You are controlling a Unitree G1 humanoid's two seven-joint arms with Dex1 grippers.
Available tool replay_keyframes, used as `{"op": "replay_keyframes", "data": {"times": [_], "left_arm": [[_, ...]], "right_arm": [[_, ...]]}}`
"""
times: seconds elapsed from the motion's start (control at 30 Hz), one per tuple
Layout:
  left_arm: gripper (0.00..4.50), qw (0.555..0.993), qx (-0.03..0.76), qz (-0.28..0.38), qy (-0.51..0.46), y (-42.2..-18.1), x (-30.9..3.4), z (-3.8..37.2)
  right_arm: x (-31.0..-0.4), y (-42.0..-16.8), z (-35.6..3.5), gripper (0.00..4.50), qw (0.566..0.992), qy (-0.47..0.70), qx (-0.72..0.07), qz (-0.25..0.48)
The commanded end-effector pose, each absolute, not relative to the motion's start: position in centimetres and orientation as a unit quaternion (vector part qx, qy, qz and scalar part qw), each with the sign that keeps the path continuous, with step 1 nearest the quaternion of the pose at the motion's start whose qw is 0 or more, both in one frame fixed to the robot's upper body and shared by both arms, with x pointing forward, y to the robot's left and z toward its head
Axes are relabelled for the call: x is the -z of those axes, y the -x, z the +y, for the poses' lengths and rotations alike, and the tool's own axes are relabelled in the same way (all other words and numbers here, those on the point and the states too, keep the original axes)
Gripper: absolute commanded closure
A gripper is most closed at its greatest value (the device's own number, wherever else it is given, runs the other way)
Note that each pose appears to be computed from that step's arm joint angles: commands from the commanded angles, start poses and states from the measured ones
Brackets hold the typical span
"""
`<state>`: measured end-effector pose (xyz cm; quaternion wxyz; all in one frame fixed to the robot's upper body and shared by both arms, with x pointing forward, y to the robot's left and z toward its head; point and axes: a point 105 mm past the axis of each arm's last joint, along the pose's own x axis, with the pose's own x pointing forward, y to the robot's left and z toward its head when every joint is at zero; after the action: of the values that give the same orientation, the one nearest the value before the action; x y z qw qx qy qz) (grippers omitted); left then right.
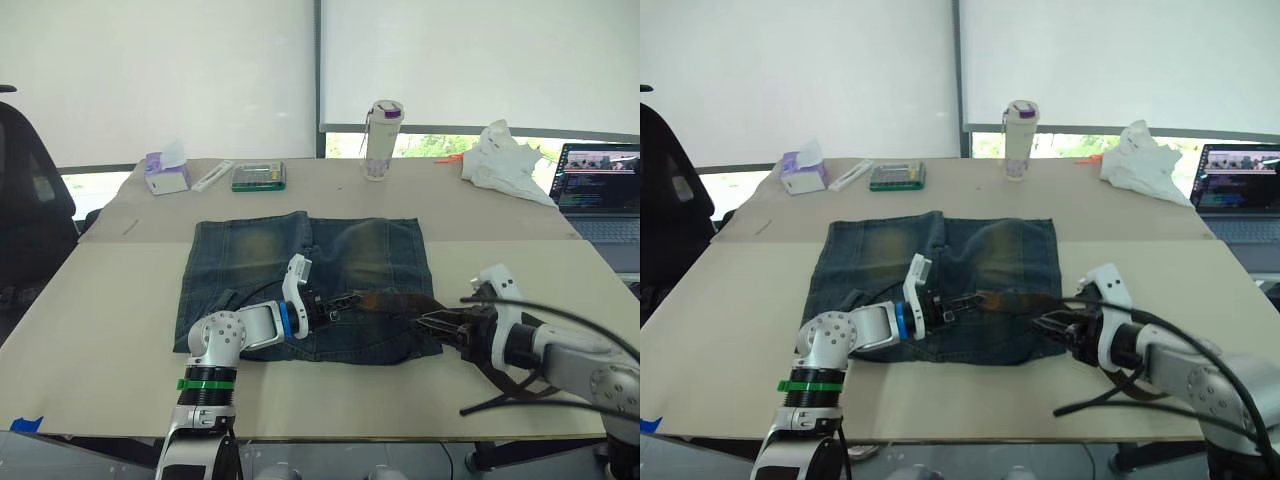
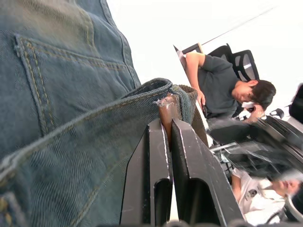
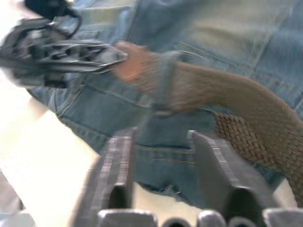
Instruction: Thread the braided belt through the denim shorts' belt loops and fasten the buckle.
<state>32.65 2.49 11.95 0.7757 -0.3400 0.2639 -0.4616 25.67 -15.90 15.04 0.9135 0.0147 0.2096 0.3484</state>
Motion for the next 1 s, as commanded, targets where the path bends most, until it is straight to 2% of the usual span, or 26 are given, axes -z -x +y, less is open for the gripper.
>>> {"op": "replay_keyframes", "data": {"times": [0.03,0.07,0.1,0.27,0.5,0.6,0.7,0.77,0.83,0.97,1.0], "left_arm": [[4.50,0.787,0.460,0.246,0.328,-33.3,-13.1,2.8],[4.50,0.789,0.459,0.248,0.325,-33.3,-13.1,2.8],[4.50,0.790,0.458,0.249,0.323,-33.4,-13.1,2.8],[4.50,0.799,0.454,0.246,0.309,-33.7,-13.7,3.5],[4.50,0.810,0.442,0.254,0.289,-33.8,-14.0,5.7],[4.50,0.823,0.422,0.260,0.277,-33.8,-13.8,7.8],[4.50,0.831,0.406,0.273,0.266,-33.4,-13.0,9.3],[4.50,0.828,0.409,0.275,0.268,-33.2,-12.7,8.7],[4.50,0.822,0.415,0.271,0.281,-33.1,-12.8,7.6],[4.50,0.818,0.405,0.281,0.298,-32.8,-12.4,6.6],[4.50,0.819,0.402,0.282,0.298,-32.7,-12.2,6.5]], "right_arm": [[-14.8,-26.5,-15.1,4.09,0.927,0.034,-0.321,0.191],[-14.1,-27.0,-15.1,4.47,0.931,0.050,-0.303,0.199],[-13.5,-27.7,-15.4,4.49,0.935,0.061,-0.282,0.205],[-11.0,-29.1,-16.3,4.49,0.937,0.097,-0.233,0.241],[-8.8,-29.0,-17.3,4.49,0.925,0.136,-0.218,0.280],[-8.1,-29.1,-17.8,4.49,0.925,0.128,-0.207,0.292],[-8.9,-29.6,-17.5,4.49,0.934,0.096,-0.212,0.271],[-10.8,-29.6,-15.8,4.49,0.939,0.067,-0.252,0.224],[-12.6,-28.8,-14.2,4.49,0.932,0.056,-0.308,0.185],[-13.6,-27.5,-13.1,4.49,0.918,0.070,-0.348,0.175],[-13.9,-27.1,-12.5,4.21,0.913,0.063,-0.364,0.172]]}}
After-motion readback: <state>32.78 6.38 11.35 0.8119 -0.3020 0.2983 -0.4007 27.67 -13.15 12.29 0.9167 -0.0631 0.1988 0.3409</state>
